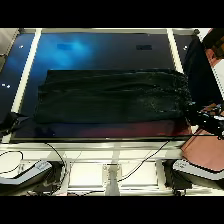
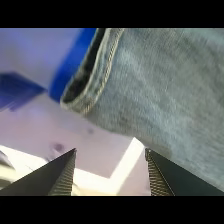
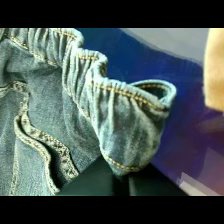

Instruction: Fold the clothes and pants, and hang the long-sleeved shirts on hangers.

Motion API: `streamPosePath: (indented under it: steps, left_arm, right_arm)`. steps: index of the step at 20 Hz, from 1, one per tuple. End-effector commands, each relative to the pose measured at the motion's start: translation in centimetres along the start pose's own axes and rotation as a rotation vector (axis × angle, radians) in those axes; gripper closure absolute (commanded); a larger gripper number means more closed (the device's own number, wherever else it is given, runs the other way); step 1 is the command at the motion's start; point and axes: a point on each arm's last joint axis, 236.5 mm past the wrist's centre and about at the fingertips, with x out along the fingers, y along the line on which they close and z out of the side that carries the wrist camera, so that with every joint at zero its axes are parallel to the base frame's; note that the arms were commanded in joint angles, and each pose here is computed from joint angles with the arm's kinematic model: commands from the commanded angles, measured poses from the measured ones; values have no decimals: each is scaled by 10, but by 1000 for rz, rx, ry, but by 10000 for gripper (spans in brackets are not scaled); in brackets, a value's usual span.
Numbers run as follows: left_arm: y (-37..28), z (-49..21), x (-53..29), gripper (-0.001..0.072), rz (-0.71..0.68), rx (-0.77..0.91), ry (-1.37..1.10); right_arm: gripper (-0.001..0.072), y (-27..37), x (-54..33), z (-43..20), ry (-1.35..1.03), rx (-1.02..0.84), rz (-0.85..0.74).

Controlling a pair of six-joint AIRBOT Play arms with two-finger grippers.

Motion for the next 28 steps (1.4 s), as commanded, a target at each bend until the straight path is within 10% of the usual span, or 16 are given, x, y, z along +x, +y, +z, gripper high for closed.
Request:
streamPosePath:
  steps: [1,15,18,24,28]
  left_arm:
    - [6,-29,22,213,-14,-121,56]
    - [12,-5,86,231,-36,-180,-291]
    - [1,5,96,671,-1,-121,-315]
    - [-41,40,55,677,-64,-5,-408]
    - [-28,46,6,678,132,34,-436]
  right_arm:
    - [654,0,2,0,5,-14,0]
    - [655,0,2,0,7,-13,1]
    - [656,4,-1,-5,23,-22,13]
    - [658,33,-56,-7,90,-327,-18]
    - [658,35,-115,12,81,-446,-172]
